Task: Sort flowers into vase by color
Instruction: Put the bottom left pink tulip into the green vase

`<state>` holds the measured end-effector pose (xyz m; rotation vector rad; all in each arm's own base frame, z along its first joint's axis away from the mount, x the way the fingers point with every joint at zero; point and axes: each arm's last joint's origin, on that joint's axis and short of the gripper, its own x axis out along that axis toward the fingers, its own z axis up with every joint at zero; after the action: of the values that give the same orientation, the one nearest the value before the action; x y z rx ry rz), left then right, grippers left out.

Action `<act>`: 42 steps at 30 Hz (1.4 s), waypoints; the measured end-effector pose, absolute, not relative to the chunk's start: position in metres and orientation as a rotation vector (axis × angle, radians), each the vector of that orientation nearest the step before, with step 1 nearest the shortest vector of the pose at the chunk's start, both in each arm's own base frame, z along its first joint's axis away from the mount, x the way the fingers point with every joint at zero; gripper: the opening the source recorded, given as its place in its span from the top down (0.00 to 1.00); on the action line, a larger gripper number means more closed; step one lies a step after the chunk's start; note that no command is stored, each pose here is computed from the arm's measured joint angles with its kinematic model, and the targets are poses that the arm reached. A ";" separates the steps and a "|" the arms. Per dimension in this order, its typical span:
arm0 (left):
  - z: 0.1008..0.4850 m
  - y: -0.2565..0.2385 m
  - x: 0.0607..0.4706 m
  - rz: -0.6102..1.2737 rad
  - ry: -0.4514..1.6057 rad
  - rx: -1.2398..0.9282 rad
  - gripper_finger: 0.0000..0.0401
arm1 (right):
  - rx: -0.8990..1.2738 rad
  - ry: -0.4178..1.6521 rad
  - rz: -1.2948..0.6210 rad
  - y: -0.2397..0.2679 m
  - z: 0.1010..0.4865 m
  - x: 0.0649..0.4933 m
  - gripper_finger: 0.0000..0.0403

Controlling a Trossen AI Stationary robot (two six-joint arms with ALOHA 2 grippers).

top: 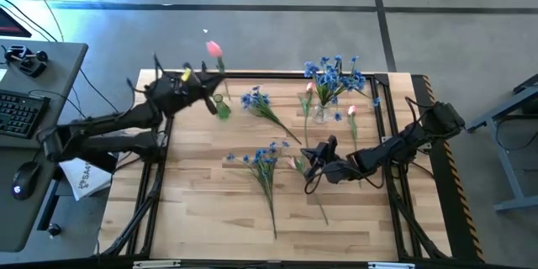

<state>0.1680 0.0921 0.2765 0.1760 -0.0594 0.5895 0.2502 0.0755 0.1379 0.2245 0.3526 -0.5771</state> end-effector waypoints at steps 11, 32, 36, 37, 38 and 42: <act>0.285 0.085 0.130 0.716 0.000 0.192 1.00 | 0.249 0.358 -0.606 0.062 0.138 0.254 1.00; 0.280 0.093 0.143 0.716 -0.005 0.155 1.00 | 0.265 0.359 -0.577 0.063 0.138 0.256 1.00; 0.280 0.092 0.143 0.716 -0.006 0.157 1.00 | 0.264 0.359 -0.577 0.063 0.138 0.256 1.00; 0.280 0.092 0.143 0.716 0.001 0.156 1.00 | 0.264 0.360 -0.577 0.063 0.138 0.256 1.00; 0.279 0.092 0.143 0.715 0.011 0.160 1.00 | 0.264 0.360 -0.577 0.063 0.138 0.256 1.00; 0.273 0.094 0.145 0.711 0.071 0.160 1.00 | 0.263 0.360 -0.577 0.063 0.138 0.256 1.00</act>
<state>0.1454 0.0939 0.2727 0.1605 0.0714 0.7108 0.2555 0.0628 0.1383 0.2635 0.3599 -0.5773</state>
